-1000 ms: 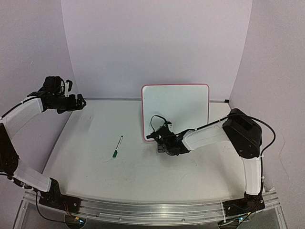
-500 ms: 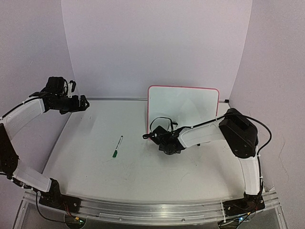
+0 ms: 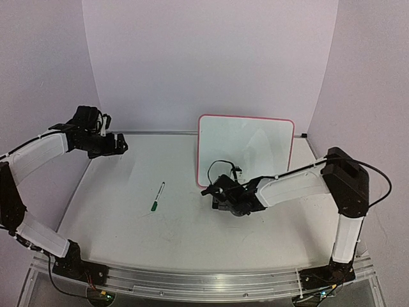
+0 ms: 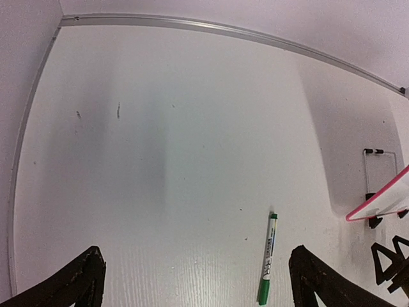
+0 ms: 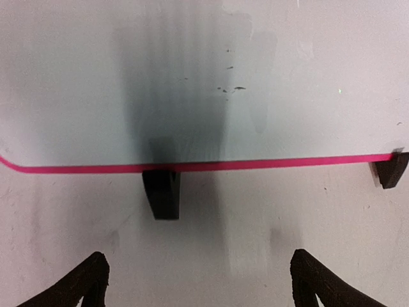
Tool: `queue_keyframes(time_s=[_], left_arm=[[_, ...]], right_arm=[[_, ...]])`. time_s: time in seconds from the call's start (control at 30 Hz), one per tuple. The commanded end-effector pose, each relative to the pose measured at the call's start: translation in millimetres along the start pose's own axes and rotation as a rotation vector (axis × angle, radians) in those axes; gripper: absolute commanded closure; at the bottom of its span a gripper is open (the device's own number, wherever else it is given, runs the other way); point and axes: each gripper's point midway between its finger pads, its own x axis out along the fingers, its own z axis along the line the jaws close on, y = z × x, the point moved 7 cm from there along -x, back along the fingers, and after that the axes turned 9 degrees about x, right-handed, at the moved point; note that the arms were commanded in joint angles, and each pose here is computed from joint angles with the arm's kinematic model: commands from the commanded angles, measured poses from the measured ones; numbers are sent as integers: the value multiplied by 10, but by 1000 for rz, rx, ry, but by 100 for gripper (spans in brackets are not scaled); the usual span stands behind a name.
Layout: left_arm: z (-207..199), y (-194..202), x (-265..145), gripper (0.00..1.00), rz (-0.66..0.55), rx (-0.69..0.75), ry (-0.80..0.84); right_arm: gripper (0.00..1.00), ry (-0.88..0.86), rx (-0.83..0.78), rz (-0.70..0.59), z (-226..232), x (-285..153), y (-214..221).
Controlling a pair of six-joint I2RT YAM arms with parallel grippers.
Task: Write a sentence on the whiteboard
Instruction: Move the whiteboard stand to the center of the board, then pick up the whiteboard marker from the center of the board.
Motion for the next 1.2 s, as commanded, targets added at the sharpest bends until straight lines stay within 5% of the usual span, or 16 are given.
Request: queue_keyframes(time_s=[0.0,0.27,0.5,0.67,1.17], left_arm=[[-408,228,152,1,48,-23,87],[-1075,1087,638,3,233,39,133],[-1322,1482,783,26,355,121,73],[-1297,1587,861,46,389,120,48],[-1236,1570,958,80,412,177,-51]], right_arm=[[2,-122,12,-37,-68,-357,-184],[2,-208,-20,-192,-454,-865,-527],[2,-263,-62,-210,-585,-1030,-678],[3,-288,-59,-175,-587,-987,-658],[5,-344,-35,-145,-514,-995,-643]])
